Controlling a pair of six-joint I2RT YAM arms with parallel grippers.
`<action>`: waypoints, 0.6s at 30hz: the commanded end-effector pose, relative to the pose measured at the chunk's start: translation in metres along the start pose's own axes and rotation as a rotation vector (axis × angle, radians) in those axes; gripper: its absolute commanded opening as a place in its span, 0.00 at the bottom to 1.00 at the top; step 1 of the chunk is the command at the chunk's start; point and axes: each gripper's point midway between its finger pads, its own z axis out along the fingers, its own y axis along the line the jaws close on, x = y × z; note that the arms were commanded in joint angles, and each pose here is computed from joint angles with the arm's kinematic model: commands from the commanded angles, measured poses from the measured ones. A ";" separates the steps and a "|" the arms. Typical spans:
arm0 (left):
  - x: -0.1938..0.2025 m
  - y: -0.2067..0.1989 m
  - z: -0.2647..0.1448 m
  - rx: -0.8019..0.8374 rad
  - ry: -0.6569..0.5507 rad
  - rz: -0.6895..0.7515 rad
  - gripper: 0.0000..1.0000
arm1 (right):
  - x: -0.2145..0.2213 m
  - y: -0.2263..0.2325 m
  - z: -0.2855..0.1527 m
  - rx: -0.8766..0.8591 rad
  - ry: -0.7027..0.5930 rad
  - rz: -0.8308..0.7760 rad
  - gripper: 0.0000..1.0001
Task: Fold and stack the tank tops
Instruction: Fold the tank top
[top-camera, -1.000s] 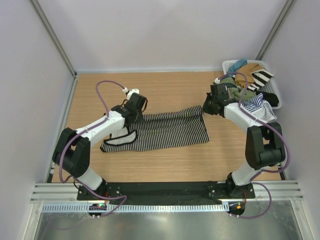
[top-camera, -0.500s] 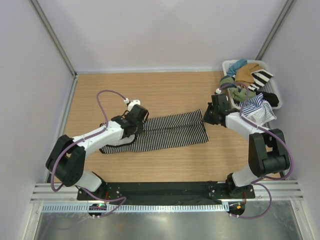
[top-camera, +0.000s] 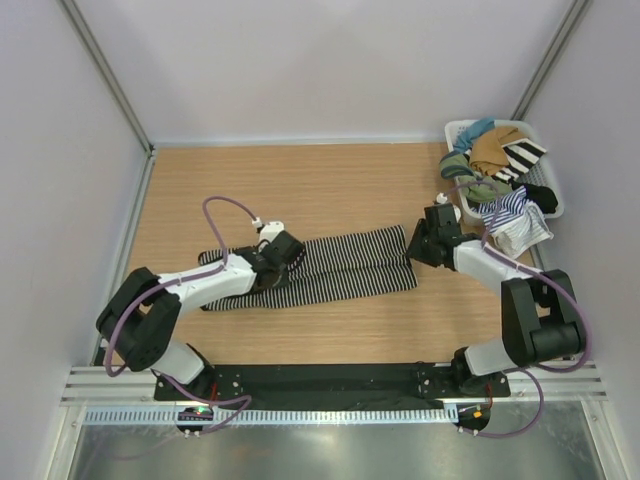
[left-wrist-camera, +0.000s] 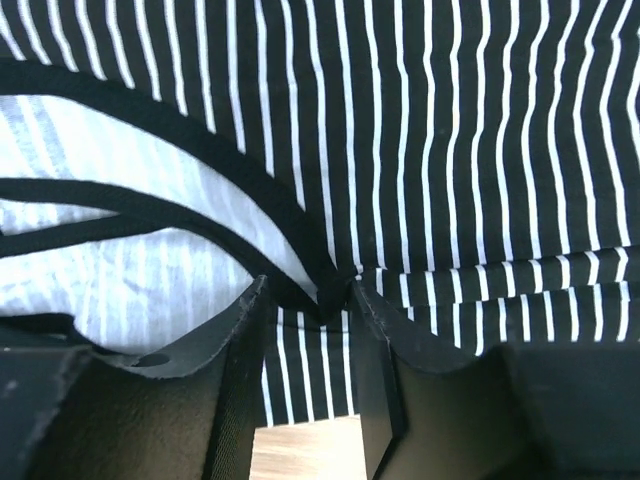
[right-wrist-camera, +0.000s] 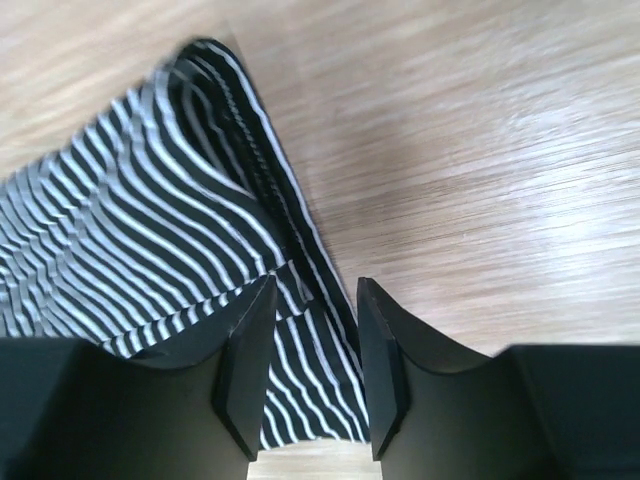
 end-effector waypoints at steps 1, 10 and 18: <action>-0.019 0.004 -0.016 -0.009 -0.078 -0.042 0.40 | -0.037 0.011 -0.027 -0.014 -0.143 -0.001 0.45; -0.047 0.002 -0.044 0.024 -0.138 -0.070 0.44 | -0.056 0.038 -0.030 -0.069 -0.117 -0.038 0.54; -0.057 0.001 -0.043 0.034 -0.128 -0.087 0.45 | -0.029 0.031 -0.010 -0.058 -0.067 -0.039 0.47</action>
